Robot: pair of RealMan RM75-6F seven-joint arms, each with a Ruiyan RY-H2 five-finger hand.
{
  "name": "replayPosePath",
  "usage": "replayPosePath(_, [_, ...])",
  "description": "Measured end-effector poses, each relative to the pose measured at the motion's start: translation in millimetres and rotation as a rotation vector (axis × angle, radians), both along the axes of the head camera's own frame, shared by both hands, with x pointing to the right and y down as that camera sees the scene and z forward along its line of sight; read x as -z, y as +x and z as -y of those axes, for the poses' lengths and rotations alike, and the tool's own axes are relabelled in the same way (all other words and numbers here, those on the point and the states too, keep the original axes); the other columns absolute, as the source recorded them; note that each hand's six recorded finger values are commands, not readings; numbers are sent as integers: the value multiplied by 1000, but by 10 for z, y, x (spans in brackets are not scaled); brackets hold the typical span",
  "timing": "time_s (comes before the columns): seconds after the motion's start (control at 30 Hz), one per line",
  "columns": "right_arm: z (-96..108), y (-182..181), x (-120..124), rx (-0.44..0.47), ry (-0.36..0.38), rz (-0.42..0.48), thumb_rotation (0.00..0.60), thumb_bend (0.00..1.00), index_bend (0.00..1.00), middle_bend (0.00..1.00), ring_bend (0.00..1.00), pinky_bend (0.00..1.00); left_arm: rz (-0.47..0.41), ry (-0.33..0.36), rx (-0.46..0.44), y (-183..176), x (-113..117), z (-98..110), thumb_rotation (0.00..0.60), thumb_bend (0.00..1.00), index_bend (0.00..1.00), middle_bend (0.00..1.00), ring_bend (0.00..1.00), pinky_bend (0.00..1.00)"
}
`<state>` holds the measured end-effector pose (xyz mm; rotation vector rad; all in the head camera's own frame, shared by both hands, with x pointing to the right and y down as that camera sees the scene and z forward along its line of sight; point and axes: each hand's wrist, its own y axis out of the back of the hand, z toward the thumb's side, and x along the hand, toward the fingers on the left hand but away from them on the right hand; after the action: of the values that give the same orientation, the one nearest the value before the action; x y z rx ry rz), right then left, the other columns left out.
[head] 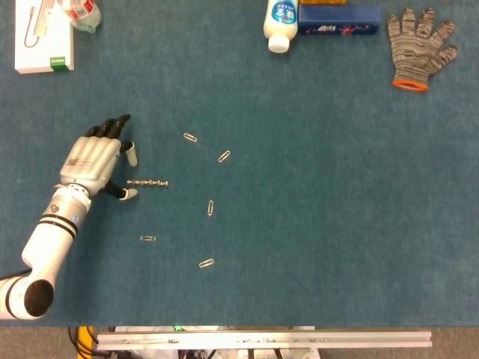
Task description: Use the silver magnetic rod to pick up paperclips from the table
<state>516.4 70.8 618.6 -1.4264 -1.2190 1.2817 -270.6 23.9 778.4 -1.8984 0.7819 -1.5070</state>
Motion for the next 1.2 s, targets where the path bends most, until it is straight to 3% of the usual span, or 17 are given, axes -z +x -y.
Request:
replayPosePath(0.73, [12, -5, -10, 1, -2, 2, 600, 0, 206, 196, 189, 350, -33, -29, -10, 19, -38, -45, 600, 205, 487, 0, 0, 110])
replayPosePath(1.2, [7, -1, -2, -1, -3, 2, 600, 0, 206, 196, 189, 350, -40, -35, -2, 11, -101, -85, 600, 213, 517, 0, 0, 110])
